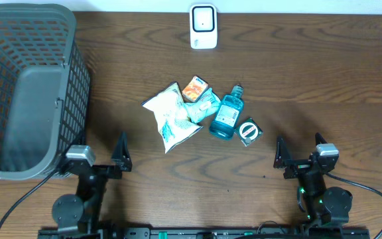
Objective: Scan the item barcode
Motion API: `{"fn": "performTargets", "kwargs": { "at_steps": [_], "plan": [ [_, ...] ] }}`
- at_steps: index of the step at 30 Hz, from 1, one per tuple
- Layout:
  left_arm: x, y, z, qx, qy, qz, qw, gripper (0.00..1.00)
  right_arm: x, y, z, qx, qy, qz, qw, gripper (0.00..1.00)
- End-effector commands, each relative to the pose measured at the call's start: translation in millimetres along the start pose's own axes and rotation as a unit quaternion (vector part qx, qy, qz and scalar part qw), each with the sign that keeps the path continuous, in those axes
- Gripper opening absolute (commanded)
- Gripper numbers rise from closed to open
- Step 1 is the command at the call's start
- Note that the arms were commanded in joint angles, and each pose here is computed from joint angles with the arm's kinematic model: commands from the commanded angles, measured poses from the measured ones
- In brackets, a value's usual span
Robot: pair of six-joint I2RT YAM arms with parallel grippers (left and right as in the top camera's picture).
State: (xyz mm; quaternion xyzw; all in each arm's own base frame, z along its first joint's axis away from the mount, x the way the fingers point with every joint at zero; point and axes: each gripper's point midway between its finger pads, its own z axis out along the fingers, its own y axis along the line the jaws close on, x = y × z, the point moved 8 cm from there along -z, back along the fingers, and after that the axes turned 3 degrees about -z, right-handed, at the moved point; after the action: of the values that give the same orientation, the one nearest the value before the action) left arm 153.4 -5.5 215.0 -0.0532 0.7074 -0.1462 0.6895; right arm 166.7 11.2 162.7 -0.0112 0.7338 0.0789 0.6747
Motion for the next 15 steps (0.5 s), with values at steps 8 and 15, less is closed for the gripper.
{"fn": "performTargets", "kwargs": {
  "at_steps": [8, 15],
  "plan": [
    [32.2, 7.1, 4.5, 0.003, 0.056, 0.009, 0.998, 0.98, 0.5, 1.3, -0.1, -0.005, 0.001, 0.005, 1.000, 0.99],
    [42.2, 11.2, 4.1, -0.030, 0.080, 0.049, 0.995, 0.97, 0.5, 1.3, -0.1, -0.005, 0.001, 0.005, 1.000, 0.99]
  ]
}}
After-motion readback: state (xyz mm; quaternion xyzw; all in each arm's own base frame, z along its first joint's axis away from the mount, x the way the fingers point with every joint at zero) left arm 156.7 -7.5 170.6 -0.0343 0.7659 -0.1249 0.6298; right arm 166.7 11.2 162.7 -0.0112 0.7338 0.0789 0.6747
